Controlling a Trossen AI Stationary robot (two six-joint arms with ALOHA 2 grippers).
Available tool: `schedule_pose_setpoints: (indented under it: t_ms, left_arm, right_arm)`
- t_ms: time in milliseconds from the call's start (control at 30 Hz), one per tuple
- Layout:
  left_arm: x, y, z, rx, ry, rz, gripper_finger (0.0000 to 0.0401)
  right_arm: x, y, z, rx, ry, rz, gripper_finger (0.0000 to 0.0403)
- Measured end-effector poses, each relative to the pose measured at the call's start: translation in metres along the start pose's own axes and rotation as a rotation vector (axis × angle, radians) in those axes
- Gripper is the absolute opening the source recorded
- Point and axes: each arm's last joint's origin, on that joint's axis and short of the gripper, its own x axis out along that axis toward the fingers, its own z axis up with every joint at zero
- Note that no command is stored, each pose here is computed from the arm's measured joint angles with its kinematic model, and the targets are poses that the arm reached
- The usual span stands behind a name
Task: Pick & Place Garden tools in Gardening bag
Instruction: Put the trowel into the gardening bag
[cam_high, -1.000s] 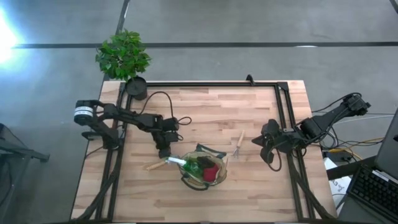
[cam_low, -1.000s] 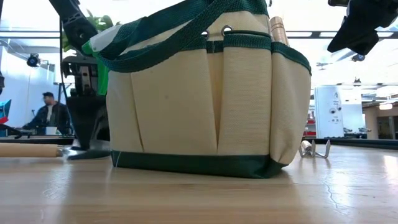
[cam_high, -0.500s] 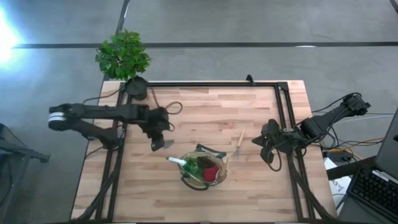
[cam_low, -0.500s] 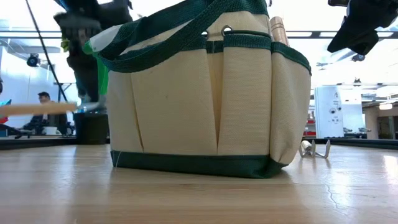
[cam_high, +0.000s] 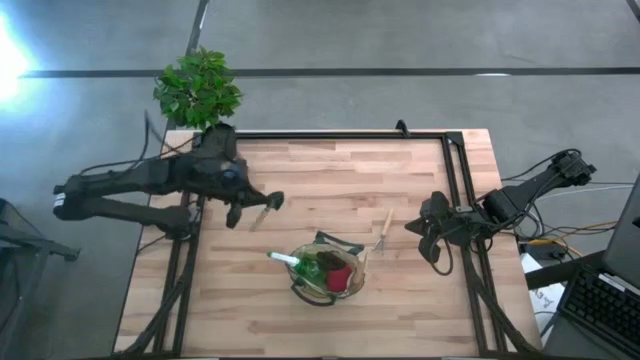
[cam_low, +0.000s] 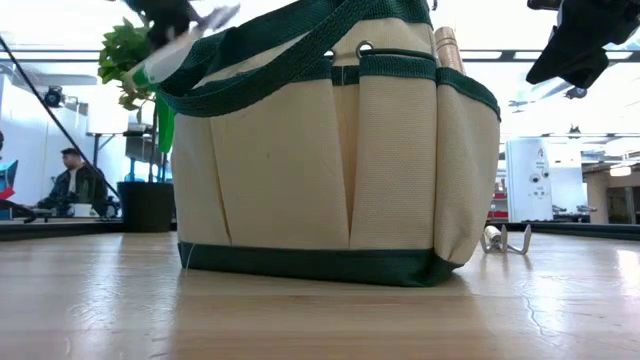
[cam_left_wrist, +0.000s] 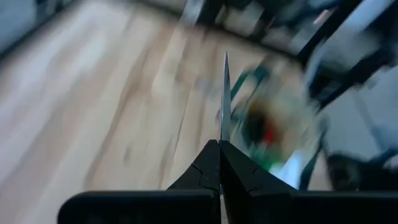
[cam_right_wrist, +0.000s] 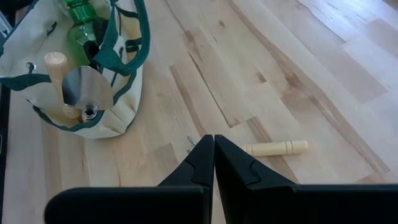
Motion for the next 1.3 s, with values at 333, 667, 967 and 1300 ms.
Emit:
schedule_pose_setpoints:
  t_ms: [333,667,967,1300]
  left_arm:
    - [0.027,-0.036,0.012,0.294,-0.371,-0.356,0.0001]
    - [0.080,-0.093,-0.012,0.453,-0.536,-0.548,0.0001]
    - [0.123,-0.119,-0.037,0.455,-0.583,-0.451,0.0001]
    - [0.136,-0.134,-0.054,0.369,-0.574,-0.490,0.0001]
  right_arm:
    - [0.000,-0.001,0.000,-0.014,-0.018,-0.018,0.0009]
    - [0.000,-0.001,0.001,-0.047,-0.018,-0.019,0.0009]
    - [0.000,-0.001,0.000,-0.055,-0.020,-0.021,0.0009]
    - [0.000,-0.001,0.000,-0.081,-0.018,-0.021,0.0009]
